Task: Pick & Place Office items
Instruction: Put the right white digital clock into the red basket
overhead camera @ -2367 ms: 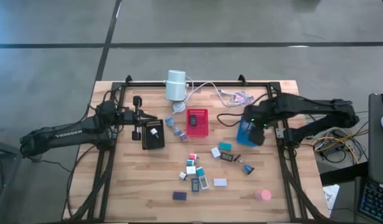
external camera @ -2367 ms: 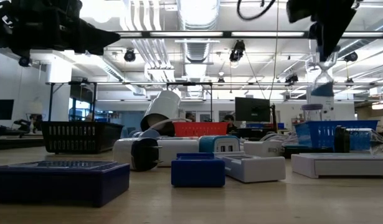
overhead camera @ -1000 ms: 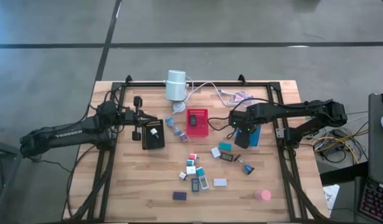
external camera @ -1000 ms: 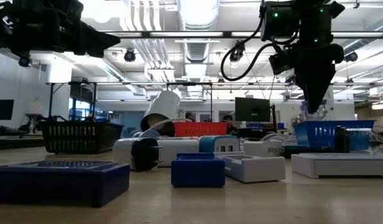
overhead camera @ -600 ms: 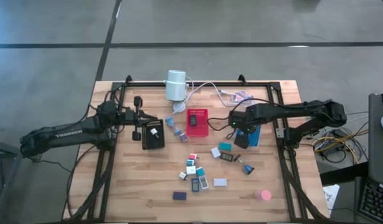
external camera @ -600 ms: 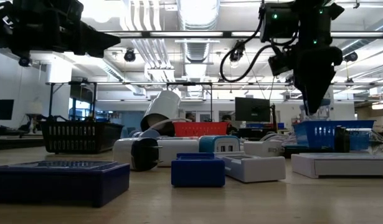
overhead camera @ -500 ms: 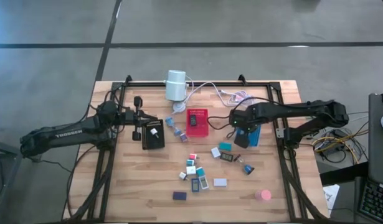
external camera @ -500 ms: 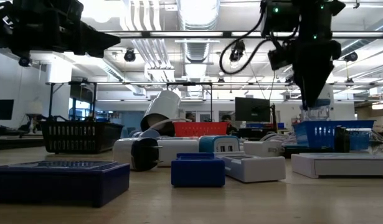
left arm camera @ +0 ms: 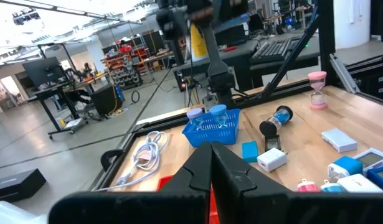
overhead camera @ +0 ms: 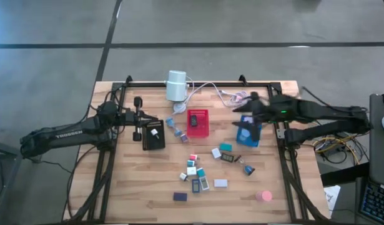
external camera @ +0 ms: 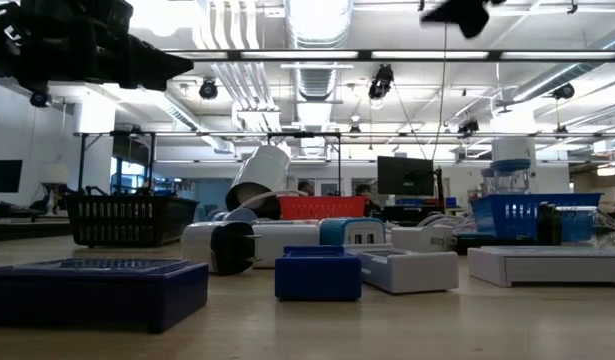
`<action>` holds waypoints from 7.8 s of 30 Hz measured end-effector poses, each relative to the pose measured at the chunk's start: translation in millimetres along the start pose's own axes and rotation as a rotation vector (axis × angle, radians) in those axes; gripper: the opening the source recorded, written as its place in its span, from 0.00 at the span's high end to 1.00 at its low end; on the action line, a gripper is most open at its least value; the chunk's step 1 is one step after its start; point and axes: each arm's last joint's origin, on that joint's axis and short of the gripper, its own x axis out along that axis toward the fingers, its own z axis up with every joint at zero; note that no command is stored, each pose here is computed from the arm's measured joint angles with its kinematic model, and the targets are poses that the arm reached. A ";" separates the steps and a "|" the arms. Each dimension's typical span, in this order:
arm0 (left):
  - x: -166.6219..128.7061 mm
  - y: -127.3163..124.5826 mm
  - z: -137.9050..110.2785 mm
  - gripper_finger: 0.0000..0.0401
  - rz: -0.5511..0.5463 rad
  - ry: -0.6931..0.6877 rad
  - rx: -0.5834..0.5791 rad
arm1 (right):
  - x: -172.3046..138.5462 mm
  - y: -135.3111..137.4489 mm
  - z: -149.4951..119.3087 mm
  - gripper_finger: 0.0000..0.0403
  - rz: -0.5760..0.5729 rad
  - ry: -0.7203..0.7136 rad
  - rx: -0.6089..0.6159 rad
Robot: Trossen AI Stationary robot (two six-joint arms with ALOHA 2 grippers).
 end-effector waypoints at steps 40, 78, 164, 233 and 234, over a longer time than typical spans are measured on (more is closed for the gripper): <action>0.0 5.4 4.6 0.98 0.134 -0.028 -0.114 | -36.5 -15.2 -160.2 0.97 0.062 -0.507 -0.124; 1.6 5.3 2.1 0.98 0.130 -0.008 -0.116 | -19.0 -15.2 -186.2 0.97 0.119 -0.418 -0.100; 1.4 1.9 -7.9 0.98 0.105 0.093 -0.159 | 169.7 197.0 -135.5 0.35 0.124 0.983 -0.089; 2.5 4.8 0.9 0.98 0.079 0.114 -0.156 | -0.4 -8.2 -143.8 0.64 0.058 -0.559 -0.070; 2.7 6.0 4.7 0.99 0.076 0.101 -0.164 | -0.2 -8.8 -149.2 0.64 0.055 -0.577 -0.077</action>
